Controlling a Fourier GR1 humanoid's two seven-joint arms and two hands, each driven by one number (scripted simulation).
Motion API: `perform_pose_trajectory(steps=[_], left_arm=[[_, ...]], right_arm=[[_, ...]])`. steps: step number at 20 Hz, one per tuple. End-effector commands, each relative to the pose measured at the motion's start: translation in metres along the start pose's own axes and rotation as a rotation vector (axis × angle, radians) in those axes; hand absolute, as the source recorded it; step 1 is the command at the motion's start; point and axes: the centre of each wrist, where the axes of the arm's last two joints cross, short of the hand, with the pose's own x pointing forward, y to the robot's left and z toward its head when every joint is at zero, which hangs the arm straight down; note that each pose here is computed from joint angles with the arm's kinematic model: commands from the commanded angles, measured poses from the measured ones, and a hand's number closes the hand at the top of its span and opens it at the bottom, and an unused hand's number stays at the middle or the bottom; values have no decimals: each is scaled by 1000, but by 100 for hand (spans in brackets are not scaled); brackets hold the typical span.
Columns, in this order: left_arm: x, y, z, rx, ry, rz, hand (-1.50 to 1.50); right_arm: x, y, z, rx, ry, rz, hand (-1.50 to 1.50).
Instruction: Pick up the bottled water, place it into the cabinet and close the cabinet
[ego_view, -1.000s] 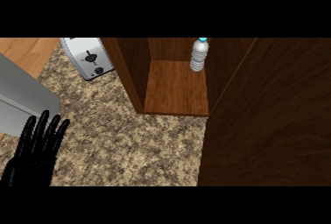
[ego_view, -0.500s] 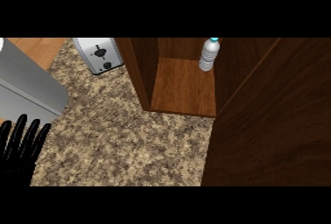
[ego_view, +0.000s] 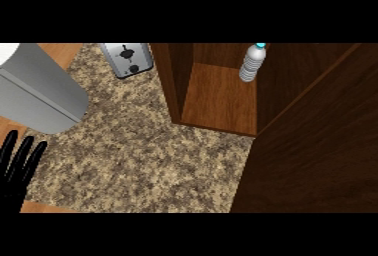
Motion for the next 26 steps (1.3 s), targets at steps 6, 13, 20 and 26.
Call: perform_pose_trajectory(steps=[6,13,20,26], left_arm=[[11,8,-4,-53,18,-11,-150],[13,12,-5,-56,19,-19,-150],[17,16,-7,-65,20,-19,-150],[17,20,-6,-55,9,-15,-150]], right_arm=[[12,1,-21,281,35,131,-150],[18,-8,-27,310,0,189,150],[19,-17,-33,350,18,255,150],[15,-18,-34,320,7,218,150]])
